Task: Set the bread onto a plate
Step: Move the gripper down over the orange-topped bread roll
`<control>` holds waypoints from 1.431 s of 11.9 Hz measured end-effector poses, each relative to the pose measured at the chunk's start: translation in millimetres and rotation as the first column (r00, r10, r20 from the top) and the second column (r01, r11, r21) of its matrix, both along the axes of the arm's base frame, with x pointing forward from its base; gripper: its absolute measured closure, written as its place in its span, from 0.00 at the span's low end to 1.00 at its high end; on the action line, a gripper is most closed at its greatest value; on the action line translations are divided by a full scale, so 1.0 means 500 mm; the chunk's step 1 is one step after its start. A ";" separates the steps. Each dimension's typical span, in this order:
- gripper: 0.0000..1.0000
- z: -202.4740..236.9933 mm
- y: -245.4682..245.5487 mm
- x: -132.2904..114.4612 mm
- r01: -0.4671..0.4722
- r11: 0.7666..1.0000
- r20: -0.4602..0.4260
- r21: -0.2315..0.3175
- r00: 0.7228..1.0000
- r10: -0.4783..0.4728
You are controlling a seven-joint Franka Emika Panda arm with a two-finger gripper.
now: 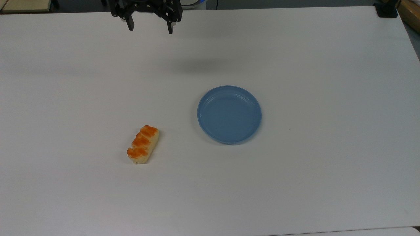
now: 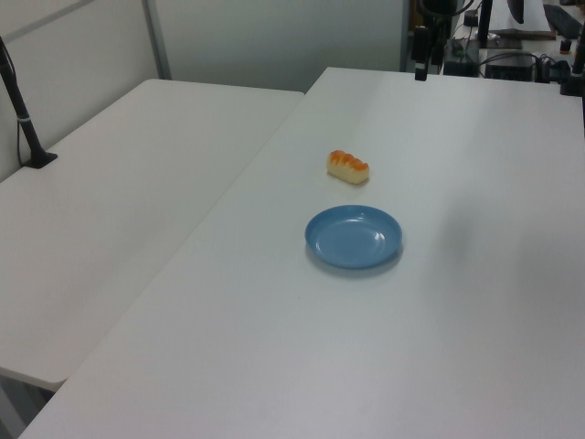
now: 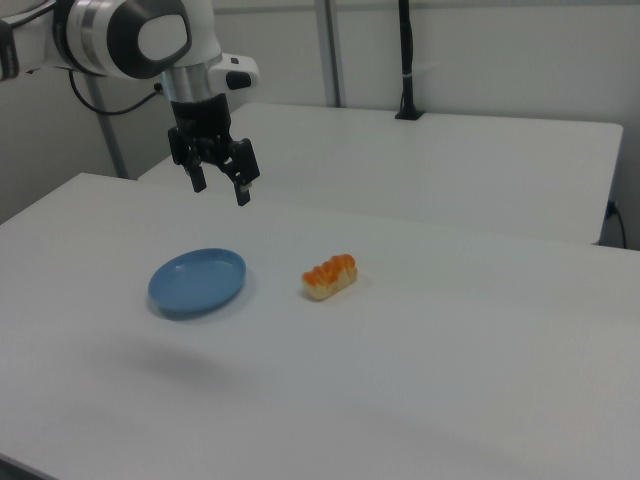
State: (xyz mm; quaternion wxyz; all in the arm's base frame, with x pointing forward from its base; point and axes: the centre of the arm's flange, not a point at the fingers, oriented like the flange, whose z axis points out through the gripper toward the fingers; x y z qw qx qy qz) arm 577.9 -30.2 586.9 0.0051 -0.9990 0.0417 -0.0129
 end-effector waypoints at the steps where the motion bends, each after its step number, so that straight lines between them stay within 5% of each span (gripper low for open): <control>1: 0.00 -0.005 0.001 0.004 0.001 1.000 -0.004 -0.001 1.000 -0.001; 5: 0.00 -0.055 0.007 0.057 0.068 0.998 -0.007 -0.007 0.998 -0.068; 10: 0.00 -0.224 -0.021 0.201 0.262 0.964 0.094 -0.039 0.962 -0.258; 17: 0.00 -0.346 -0.083 0.276 0.363 0.930 0.161 -0.058 0.923 -0.350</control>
